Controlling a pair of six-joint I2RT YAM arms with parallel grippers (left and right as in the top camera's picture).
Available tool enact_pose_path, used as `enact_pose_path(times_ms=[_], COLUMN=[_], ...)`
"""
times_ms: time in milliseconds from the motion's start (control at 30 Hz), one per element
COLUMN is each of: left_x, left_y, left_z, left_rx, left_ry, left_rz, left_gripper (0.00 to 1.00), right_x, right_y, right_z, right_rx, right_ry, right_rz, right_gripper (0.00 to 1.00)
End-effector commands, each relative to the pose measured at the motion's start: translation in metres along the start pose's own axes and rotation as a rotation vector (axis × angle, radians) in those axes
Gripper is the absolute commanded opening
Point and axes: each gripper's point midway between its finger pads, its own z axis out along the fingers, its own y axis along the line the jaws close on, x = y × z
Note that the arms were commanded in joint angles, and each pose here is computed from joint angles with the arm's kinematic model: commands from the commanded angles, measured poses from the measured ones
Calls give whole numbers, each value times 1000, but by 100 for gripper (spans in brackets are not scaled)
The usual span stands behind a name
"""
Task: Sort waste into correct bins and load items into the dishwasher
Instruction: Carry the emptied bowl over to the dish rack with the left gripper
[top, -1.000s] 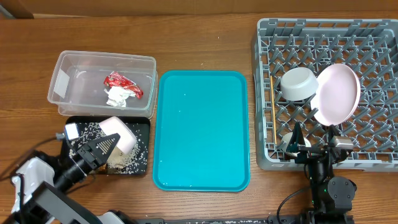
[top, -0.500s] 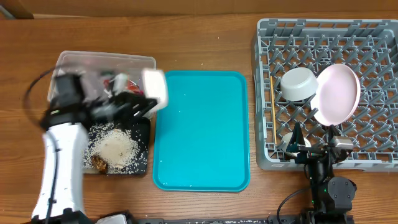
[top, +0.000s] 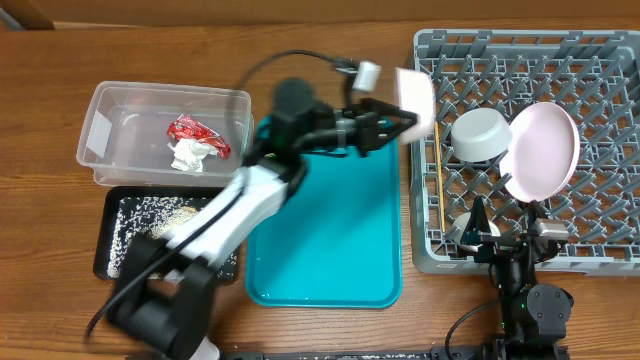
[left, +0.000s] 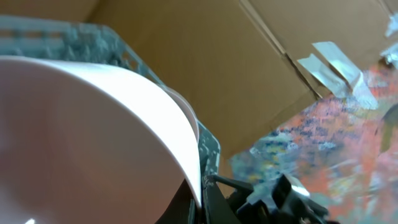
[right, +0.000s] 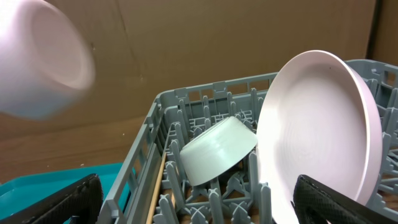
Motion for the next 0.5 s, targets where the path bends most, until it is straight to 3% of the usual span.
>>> enact_pose_path(times_ms=[0, 167, 467], left_x=[-1, -2, 0], left_y=[14, 23, 60], left_z=[37, 72, 79], left_rx=[17, 60, -8], left_ry=[13, 41, 10], left_rz=[-130, -74, -114], left_gripper=[4, 4, 4], right_x=[2, 2, 2], right_y=[-1, -1, -1], right_z=[0, 0, 0], right_rx=[3, 3, 3], right_ry=[-2, -2, -2], right_rz=[0, 0, 0], right_gripper=[100, 100, 100])
